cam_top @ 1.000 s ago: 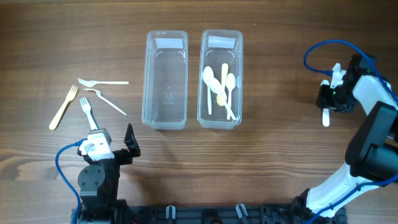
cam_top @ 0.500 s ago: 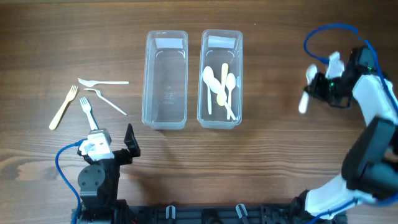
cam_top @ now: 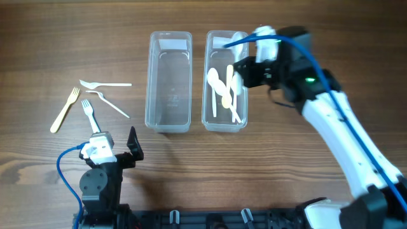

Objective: Pack container

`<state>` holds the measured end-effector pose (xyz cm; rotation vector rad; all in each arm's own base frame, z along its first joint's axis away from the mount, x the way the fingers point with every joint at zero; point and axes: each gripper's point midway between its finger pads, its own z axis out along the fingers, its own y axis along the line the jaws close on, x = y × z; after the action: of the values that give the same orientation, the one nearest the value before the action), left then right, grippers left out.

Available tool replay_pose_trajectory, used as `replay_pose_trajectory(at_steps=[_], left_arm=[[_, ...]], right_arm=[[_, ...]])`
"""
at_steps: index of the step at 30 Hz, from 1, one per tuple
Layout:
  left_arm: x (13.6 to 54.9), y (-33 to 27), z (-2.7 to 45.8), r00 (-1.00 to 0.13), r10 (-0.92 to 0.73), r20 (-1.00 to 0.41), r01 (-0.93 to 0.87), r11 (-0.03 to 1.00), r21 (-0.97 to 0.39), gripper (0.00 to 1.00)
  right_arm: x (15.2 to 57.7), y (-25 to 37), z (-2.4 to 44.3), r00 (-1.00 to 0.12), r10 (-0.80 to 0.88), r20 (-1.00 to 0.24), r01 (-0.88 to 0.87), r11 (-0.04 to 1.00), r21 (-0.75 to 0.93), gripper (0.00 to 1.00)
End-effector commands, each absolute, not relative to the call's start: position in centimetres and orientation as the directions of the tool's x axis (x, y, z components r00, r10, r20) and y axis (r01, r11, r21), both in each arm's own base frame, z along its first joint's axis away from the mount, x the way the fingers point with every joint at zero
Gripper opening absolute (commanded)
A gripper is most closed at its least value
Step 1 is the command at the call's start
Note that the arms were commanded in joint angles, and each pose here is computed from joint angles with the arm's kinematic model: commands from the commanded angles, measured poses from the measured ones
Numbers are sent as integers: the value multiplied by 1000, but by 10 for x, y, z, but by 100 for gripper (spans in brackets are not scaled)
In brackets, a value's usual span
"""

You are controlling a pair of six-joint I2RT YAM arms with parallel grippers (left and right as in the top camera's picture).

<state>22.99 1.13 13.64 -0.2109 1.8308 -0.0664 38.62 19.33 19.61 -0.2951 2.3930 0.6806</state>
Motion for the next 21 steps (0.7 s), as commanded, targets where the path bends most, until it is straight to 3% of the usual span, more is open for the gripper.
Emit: replay_pose_trajectory(at_steps=[1,5,7,9,15,16,18,21], left_arm=[[230,12,136,-246,-188,-951,-116,980,-164,100],[230,12,136,-246,-188,-951,-116,980,-164,100],[230,12,136,-246,-188,-951,-116,980,-164,100],[230,12,136,-246,-188,-951,-116,980,-164,100],[230,12,136,-246,-188,-951,-116,980,-164,100],[230,12,136,-246,-188,-951,-116,980,-164,100],[230,12,136,-246,-188,-951,-116,980,-164,100],[230,12,136,-246,-188,-951,-116,980,-164,100]], right_arm=[[397,203,158,-821,-21,-571,-279,887,368,4],[397,207,137,-856,1,-516,-233,892,387,8],[398,207,133,-856,-16,-517,-245,893,377,40],[398,207,141,-835,-50,-547,-286,890,355,51],[406,159,215,-705,-29,-708,-306,914,268,71],[407,141,226,-683,-13,-730,-271,933,237,86],[402,96,249,-635,-14,-772,-181,975,132,100],[390,43,268,-606,-46,-794,-57,998,-15,100]])
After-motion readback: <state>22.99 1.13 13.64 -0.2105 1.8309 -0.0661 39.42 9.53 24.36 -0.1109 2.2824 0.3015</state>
